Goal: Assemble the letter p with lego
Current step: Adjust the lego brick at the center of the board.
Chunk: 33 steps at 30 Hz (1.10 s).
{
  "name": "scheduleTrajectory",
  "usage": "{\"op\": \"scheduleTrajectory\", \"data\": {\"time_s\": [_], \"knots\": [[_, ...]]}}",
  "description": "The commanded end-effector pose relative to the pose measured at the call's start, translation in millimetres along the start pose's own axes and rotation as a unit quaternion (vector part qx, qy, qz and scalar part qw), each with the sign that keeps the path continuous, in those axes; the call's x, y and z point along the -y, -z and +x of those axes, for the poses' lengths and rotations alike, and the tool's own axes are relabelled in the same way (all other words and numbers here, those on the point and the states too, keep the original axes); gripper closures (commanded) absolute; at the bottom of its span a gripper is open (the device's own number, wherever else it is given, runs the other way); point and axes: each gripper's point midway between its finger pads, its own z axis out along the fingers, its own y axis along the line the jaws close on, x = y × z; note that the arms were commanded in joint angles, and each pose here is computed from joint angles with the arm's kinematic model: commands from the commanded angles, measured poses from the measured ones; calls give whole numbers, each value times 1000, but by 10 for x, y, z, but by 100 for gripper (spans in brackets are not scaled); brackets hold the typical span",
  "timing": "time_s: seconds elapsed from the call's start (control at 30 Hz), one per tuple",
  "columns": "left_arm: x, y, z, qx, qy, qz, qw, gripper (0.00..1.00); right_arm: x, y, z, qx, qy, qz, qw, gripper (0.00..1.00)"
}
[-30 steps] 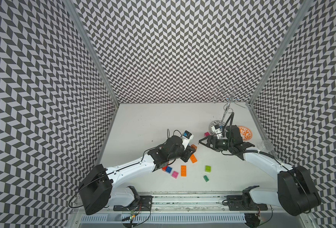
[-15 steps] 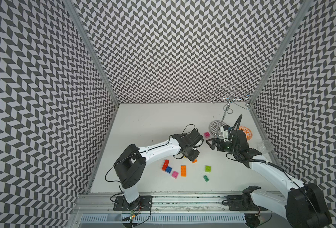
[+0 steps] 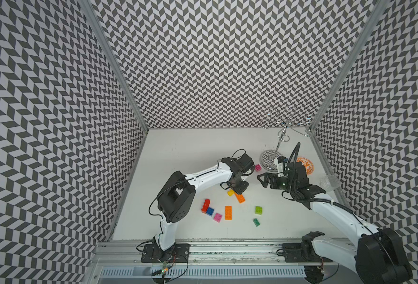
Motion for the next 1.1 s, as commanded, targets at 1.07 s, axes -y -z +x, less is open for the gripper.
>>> {"op": "scheduleTrajectory", "data": {"time_s": [1.07], "knots": [[-670,692,388,124,166,21,978,66,-407,-776,1194,-156,231,179,943,8]]}}
